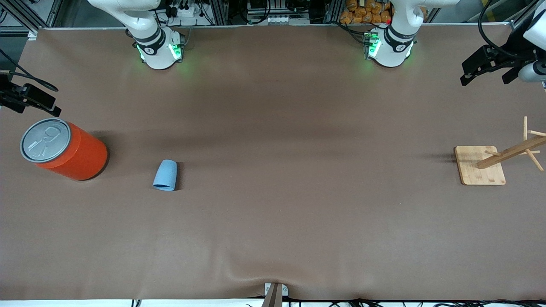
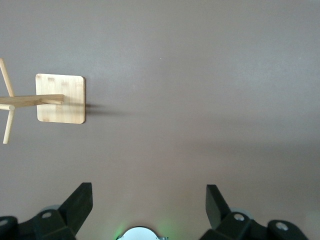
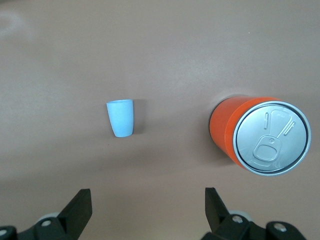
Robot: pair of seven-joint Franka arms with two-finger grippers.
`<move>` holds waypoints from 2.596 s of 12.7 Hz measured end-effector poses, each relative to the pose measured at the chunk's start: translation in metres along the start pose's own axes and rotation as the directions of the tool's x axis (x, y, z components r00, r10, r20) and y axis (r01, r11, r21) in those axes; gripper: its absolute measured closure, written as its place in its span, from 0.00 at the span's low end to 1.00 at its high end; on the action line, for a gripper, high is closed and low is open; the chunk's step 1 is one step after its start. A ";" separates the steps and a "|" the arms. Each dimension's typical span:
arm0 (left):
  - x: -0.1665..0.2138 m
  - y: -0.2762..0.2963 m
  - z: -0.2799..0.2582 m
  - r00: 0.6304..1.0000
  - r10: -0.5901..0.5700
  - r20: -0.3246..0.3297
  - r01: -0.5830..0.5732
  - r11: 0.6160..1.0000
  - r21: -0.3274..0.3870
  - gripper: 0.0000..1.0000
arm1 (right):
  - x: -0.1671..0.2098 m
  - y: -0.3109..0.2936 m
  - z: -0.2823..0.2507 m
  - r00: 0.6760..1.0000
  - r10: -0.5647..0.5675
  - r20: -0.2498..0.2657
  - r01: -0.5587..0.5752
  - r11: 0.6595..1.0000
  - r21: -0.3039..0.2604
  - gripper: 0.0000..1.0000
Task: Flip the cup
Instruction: 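Reach the right gripper toward the upside-down blue cup, then lower the right gripper around the blue cup and close it, then lift the blue cup with the right gripper and carry it mid-table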
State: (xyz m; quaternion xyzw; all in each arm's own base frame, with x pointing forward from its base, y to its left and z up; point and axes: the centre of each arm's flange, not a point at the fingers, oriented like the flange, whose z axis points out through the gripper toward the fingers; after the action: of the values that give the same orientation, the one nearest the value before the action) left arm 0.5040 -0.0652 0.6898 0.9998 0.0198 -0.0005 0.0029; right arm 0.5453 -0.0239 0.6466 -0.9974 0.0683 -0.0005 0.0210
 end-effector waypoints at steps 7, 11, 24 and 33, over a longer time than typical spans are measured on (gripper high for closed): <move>0.000 0.000 0.000 1.000 0.000 0.001 0.000 1.000 0.000 0.00 | 0.002 0.003 0.005 1.000 0.007 0.011 -0.007 1.000 0.000 0.00; 0.000 0.000 0.001 1.000 0.000 0.001 0.000 1.000 0.000 0.00 | 0.025 0.001 0.052 0.995 0.006 0.097 -0.005 1.000 -0.007 0.00; 0.002 -0.005 0.001 1.000 -0.009 0.002 0.009 1.000 0.000 0.00 | 0.048 -0.079 0.370 0.992 -0.042 0.121 0.035 0.998 0.058 0.00; 0.002 -0.006 0.001 1.000 -0.012 0.002 0.012 1.000 -0.001 0.00 | 0.035 -0.107 0.440 0.995 -0.054 0.088 0.051 0.998 0.041 0.00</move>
State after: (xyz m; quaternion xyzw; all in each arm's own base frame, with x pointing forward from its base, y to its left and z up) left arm 0.5056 -0.0586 0.6886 0.9997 0.0260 -0.0016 0.0033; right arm 0.5959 0.0959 0.2115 -0.9973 0.0410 0.0423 0.0434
